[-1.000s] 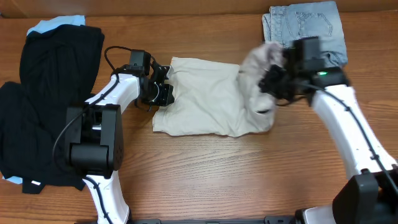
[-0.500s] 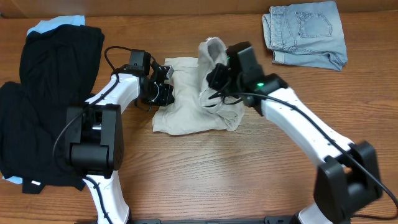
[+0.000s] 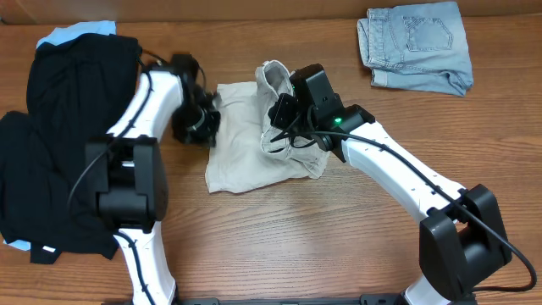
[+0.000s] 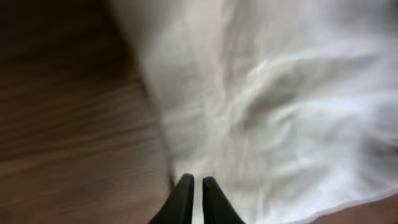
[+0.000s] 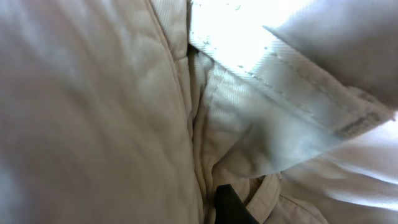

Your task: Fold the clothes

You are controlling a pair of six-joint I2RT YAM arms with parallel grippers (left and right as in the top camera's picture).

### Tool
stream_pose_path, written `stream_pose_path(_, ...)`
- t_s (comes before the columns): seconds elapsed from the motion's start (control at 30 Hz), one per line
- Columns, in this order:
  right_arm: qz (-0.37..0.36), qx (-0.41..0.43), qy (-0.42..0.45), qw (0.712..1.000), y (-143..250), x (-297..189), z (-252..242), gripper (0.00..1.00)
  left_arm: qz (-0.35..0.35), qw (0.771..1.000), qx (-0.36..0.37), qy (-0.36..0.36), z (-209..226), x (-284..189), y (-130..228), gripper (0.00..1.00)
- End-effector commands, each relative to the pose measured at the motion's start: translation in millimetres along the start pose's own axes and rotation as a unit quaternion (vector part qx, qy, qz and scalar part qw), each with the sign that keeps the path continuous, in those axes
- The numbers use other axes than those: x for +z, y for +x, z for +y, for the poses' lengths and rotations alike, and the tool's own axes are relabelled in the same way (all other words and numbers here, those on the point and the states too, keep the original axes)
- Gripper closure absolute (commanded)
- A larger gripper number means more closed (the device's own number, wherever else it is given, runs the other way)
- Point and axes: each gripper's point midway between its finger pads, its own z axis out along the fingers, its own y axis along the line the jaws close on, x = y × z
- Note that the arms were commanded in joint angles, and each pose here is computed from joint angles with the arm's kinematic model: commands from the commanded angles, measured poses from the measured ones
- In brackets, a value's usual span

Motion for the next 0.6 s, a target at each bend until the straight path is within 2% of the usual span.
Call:
stream_pose_path(0.0, -0.004, -0.010, -0.020, 1.000, 2.9, -4.3, 19.6, 0.96, -0.051, 0.998, -0.017, -0.042, 9.4, -47.9, -22.8, 0.88)
stream_pose_path(0.1, 0.004, -0.019, -0.025, 0.999, 13.6, -2.7, 27.5, 0.96, -0.083, 0.993, -0.049, -0.069, 16.2, -80.8, -32.1, 0.82)
stream_pose_path(0.13, 0.007, -0.022, -0.027, 0.999, 17.0, -2.3, 29.9, 0.90, -0.094, 0.991, -0.060, -0.073, 18.4, -89.3, -35.4, 0.79)
stream_pose_path(0.17, 0.010, -0.027, -0.031, 0.999, 21.2, -1.8, 33.7, 0.75, -0.105, 0.989, -0.068, -0.075, 20.4, -96.2, -38.4, 0.76)
stream_pose_path(0.2, 0.025, -0.045, -0.047, 0.998, 32.4, -1.4, 43.9, 0.48, -0.120, 0.987, -0.080, -0.073, 23.1, -105.0, -42.8, 0.75)
stream_pose_path(0.23, 0.043, -0.068, -0.064, 0.995, 43.4, -1.8, 52.6, 0.29, -0.128, 0.985, -0.087, -0.073, 25.7, -109.8, -45.0, 0.72)
stream_pose_path(0.3, 0.111, -0.164, -0.130, 0.972, 85.3, -8.1, 78.2, 0.07, -0.141, 0.983, -0.096, -0.072, 32.7, -117.4, -48.5, 0.67)
stream_pose_path(0.37, 0.153, -0.210, -0.164, 0.952, 111.0, -17.1, 87.5, 0.00, -0.143, 0.982, -0.103, -0.073, 39.0, -119.4, -48.4, 0.66)
stream_pose_path(0.43, 0.160, -0.210, -0.156, 0.952, 114.5, -23.5, 84.4, 0.00, -0.143, 0.981, -0.108, -0.072, 43.1, -120.2, -47.7, 0.65)
stream_pose_path(0.57, 0.122, -0.195, -0.107, 0.967, 87.6, -40.1, 65.7, 0.00, -0.144, 0.981, -0.110, -0.070, 44.6, -120.7, -47.4, 0.64)
